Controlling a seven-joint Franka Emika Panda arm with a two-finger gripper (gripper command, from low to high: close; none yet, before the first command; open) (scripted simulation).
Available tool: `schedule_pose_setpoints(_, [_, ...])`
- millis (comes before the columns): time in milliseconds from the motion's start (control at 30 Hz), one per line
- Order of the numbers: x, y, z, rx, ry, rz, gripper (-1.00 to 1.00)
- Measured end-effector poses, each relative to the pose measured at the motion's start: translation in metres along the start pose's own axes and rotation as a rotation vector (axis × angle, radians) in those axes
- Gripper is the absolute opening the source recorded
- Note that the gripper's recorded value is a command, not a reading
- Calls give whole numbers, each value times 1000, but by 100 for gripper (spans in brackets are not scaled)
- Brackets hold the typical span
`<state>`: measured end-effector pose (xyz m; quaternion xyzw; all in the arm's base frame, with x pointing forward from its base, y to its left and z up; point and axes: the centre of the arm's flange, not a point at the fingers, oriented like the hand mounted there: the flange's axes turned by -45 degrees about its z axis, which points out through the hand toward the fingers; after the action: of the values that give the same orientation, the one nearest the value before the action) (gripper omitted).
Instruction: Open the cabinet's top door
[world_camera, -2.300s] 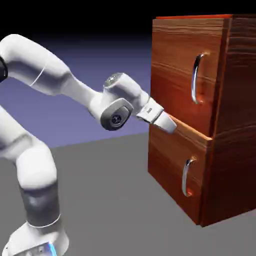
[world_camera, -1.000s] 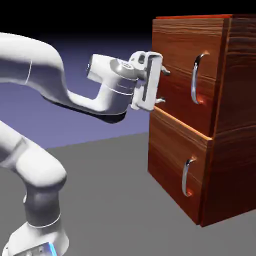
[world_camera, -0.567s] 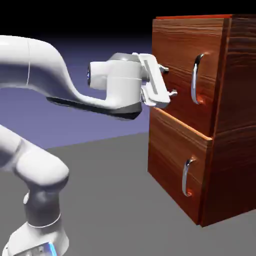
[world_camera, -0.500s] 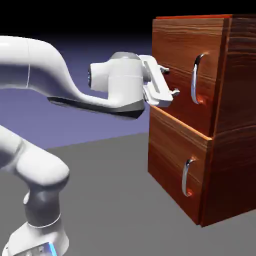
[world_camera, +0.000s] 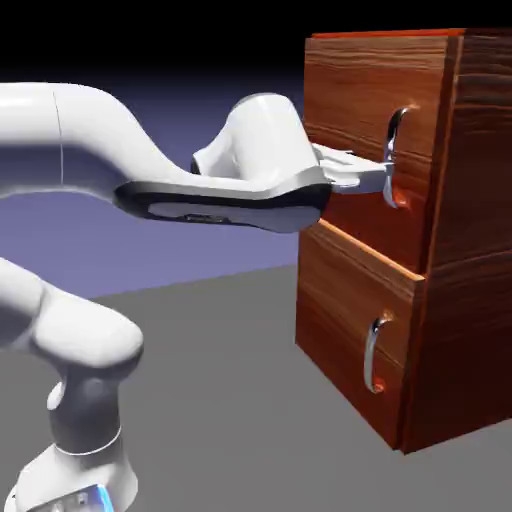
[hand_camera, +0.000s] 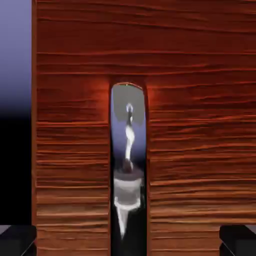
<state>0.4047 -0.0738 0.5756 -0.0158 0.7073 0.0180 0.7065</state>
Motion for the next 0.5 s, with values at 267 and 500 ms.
schedule_pose_setpoints(267, [0, 8, -1, 48, -2, -4, -100])
schedule_pose_setpoints(500, [0, 27, -37, 151, -2, -3, -100])
